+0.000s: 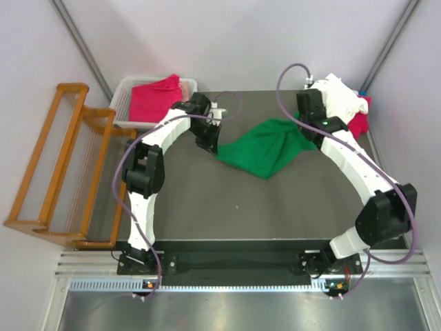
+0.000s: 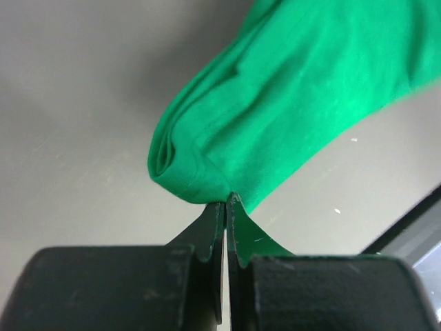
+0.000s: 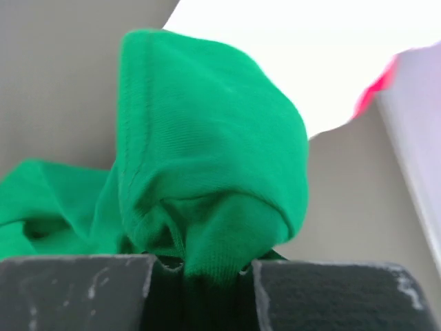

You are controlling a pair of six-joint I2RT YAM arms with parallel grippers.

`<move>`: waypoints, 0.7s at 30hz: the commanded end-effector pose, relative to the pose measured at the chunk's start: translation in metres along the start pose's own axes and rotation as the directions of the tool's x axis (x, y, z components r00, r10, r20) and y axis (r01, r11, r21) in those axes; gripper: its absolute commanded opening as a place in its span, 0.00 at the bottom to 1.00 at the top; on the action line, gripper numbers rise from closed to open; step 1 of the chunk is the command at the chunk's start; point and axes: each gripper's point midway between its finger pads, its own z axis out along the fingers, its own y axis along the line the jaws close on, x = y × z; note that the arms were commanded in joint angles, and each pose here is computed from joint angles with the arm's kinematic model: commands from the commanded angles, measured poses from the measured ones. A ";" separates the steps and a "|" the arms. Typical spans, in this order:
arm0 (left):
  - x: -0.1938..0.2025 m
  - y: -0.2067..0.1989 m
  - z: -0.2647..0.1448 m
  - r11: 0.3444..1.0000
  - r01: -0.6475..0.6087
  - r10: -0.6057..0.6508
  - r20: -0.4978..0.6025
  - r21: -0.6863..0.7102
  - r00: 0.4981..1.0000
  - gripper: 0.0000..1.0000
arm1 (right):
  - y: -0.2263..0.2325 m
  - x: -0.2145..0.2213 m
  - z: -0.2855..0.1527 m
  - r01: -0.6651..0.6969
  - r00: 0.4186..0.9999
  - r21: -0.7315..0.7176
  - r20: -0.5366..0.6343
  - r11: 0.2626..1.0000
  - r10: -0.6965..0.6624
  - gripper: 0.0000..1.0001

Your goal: Fold and stack the t-shirts

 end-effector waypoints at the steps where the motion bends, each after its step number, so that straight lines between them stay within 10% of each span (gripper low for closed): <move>1: -0.025 0.011 -0.085 0.999 0.036 -0.041 0.191 0.031 0.981 0.00 | -0.046 -0.044 -0.023 -0.114 0.984 0.132 0.152 0.985 0.094 0.00; 8: -0.004 0.107 -0.211 0.973 0.229 -0.202 0.407 -0.020 0.891 0.00 | -0.027 0.000 -0.026 -0.129 0.992 0.015 0.011 0.991 0.129 0.00; 18: 0.030 0.100 -0.262 0.974 0.226 -0.181 0.496 -0.031 0.849 0.00 | -0.005 0.116 -0.071 -0.144 0.937 -0.209 -0.342 0.967 0.065 0.00; 20: 0.028 0.096 -0.267 0.976 0.217 -0.175 0.507 -0.024 0.844 0.00 | 0.000 0.139 -0.082 -0.157 0.913 -0.251 -0.405 0.955 0.044 0.12; 21: 0.024 0.091 -0.272 0.979 0.205 -0.167 0.518 -0.015 0.839 0.00 | 0.004 0.149 -0.089 -0.173 0.897 -0.283 -0.440 0.943 0.032 0.44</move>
